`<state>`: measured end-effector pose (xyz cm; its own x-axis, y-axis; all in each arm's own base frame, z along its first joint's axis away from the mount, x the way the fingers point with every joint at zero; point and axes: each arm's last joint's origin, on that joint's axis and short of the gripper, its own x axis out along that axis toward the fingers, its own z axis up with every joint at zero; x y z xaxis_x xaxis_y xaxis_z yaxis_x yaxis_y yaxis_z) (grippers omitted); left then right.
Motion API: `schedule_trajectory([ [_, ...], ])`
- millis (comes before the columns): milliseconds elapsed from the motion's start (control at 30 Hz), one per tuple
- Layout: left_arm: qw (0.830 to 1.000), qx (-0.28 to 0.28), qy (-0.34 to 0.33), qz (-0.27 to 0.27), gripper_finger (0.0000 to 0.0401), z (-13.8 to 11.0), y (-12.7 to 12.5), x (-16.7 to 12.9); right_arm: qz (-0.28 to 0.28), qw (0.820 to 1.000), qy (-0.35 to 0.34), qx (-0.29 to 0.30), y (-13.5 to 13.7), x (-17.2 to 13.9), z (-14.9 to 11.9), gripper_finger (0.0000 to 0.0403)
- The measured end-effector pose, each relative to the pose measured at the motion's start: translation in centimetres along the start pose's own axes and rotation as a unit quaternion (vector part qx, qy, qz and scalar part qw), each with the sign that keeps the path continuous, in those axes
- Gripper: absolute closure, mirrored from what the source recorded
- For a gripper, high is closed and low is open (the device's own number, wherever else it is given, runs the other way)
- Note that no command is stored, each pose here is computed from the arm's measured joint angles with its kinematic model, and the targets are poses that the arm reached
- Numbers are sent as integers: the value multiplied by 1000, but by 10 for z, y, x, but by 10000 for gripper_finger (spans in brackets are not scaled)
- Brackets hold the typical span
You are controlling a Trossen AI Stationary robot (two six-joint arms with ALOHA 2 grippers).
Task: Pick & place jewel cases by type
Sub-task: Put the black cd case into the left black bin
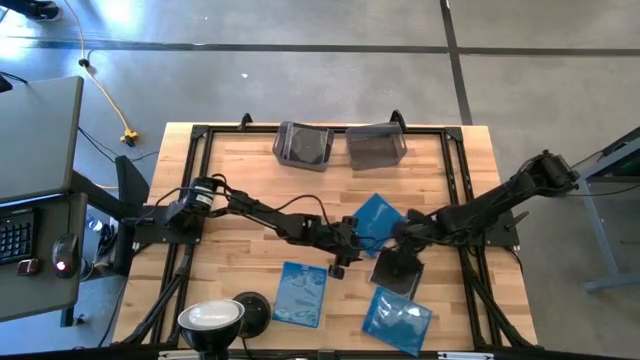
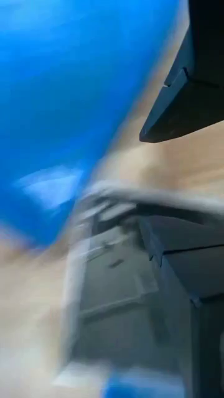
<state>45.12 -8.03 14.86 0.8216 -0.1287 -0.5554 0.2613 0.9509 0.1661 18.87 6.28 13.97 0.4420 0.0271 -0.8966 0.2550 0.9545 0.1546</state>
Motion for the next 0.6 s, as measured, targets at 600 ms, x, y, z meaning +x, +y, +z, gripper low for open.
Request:
schedule_trajectory([
  [600,995,90,8,-46,239,-1,-18,-1,-49,967,56,-243,54,-53,13,204],
])
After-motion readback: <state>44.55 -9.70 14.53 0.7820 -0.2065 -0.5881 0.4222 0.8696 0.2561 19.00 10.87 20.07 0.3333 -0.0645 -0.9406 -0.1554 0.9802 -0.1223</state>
